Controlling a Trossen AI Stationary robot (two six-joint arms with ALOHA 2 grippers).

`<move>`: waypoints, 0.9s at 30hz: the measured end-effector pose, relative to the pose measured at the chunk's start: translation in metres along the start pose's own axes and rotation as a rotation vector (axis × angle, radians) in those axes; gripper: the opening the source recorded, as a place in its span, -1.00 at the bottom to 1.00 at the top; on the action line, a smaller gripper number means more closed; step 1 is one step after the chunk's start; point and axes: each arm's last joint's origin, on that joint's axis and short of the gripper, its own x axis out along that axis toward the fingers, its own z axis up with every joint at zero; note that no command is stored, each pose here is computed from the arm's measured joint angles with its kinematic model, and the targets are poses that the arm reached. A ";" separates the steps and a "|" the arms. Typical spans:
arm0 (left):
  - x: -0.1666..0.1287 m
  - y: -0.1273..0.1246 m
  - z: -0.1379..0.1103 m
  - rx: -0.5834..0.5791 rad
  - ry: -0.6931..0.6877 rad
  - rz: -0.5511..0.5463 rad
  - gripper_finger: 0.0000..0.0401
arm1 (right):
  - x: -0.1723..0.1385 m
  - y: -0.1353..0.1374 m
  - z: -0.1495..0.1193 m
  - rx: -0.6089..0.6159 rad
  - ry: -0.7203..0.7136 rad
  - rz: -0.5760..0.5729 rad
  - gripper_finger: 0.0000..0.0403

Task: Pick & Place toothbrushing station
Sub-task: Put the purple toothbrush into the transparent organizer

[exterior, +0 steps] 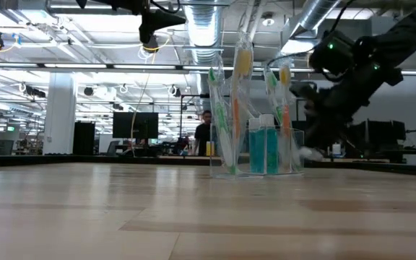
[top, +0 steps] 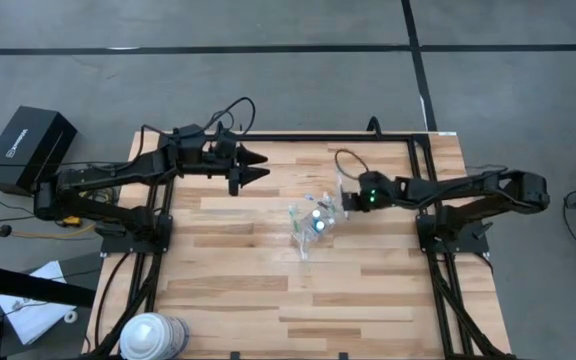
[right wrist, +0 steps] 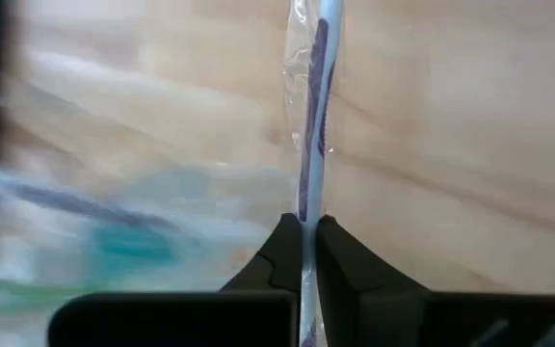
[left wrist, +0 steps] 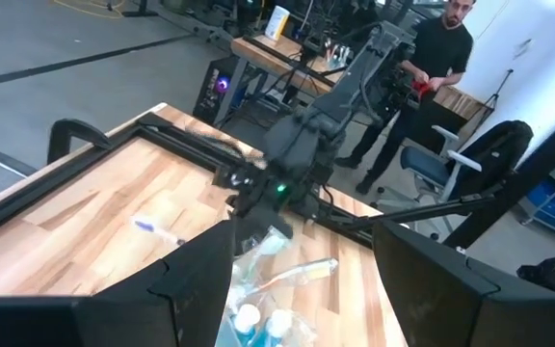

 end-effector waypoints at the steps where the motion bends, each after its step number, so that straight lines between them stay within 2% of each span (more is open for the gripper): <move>1: 0.000 0.001 0.001 0.004 -0.003 0.005 0.20 | -0.003 0.002 0.004 0.009 -0.025 0.032 -0.98; 8: -0.004 0.015 0.007 0.002 -0.029 0.044 0.20 | -0.037 0.015 0.030 0.030 -0.242 0.223 -1.00; 15: -0.008 0.026 0.017 -0.008 -0.090 0.041 0.20 | -0.079 0.024 0.050 -0.018 -0.438 0.329 -1.00; 21: -0.013 0.035 0.024 -0.045 -0.115 0.013 0.20 | -0.114 0.053 0.075 -0.169 -0.588 0.389 -1.00; 27: -0.015 0.037 0.026 -0.043 -0.117 -0.004 0.20 | -0.149 0.100 0.099 -0.365 -0.694 0.427 -1.00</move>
